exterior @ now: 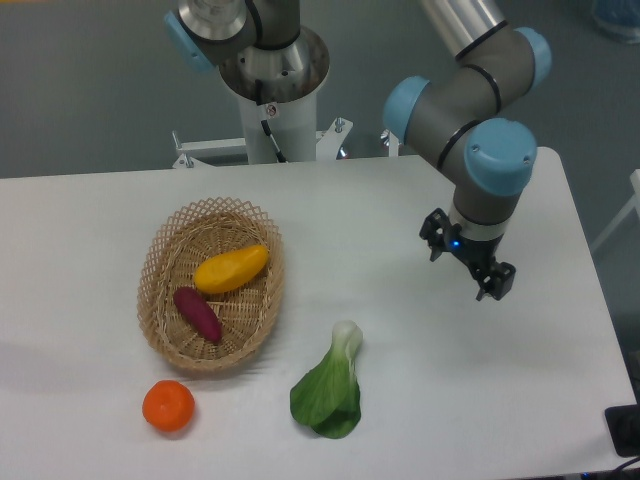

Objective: Pick up the mango from the basket
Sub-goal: 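Move the gripper over the basket and lower it onto the yellow mango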

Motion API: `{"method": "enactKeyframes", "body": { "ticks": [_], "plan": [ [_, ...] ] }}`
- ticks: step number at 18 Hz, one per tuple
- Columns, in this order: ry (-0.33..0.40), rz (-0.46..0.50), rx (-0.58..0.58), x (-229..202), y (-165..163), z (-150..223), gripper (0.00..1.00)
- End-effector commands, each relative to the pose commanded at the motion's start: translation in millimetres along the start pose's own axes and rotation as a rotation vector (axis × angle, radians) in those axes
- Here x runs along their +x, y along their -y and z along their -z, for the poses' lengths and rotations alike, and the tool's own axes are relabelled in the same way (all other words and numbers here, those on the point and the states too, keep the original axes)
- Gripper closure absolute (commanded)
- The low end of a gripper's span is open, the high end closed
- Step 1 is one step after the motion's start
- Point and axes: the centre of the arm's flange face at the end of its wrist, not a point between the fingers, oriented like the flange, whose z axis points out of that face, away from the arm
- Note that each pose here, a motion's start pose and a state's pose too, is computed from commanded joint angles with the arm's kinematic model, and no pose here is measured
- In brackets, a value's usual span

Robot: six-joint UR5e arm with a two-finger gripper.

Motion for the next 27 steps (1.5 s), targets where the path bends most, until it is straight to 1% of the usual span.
{"method": "enactKeyframes", "body": {
  "ticks": [2, 4, 6, 8, 9, 11, 14, 19, 23, 25, 27],
  "plan": [
    [-0.003, 0.034, 0.013, 4.3, 10.2, 2.4, 0.0],
    [-0.008, 0.039, 0.033, 14.0, 21.2, 5.8, 0.0],
    [-0.039, 0.032, 0.092, 28.1, 30.2, 2.0, 0.0],
    [-0.073, 0.054, 0.18, 42.6, 39.1, 2.3, 0.0],
    [-0.091, 0.065, 0.202, 48.8, 41.4, 2.1, 0.0],
    [-0.113, 0.058, 0.206, 63.4, 45.1, 6.9, 0.0],
    [-0.148, 0.024, 0.199, 85.1, 67.2, 5.9, 0.0],
    [-0.177, -0.014, 0.183, 124.5, 117.2, 8.6, 0.0],
    [-0.202, -0.058, 0.169, 156.8, 154.2, 1.2, 0.0],
    [-0.214, -0.078, 0.162, 172.4, 166.4, -5.3, 0.0],
    [-0.224, -0.08, 0.154, 182.3, 176.3, -7.9, 0.0]
  ]
}}
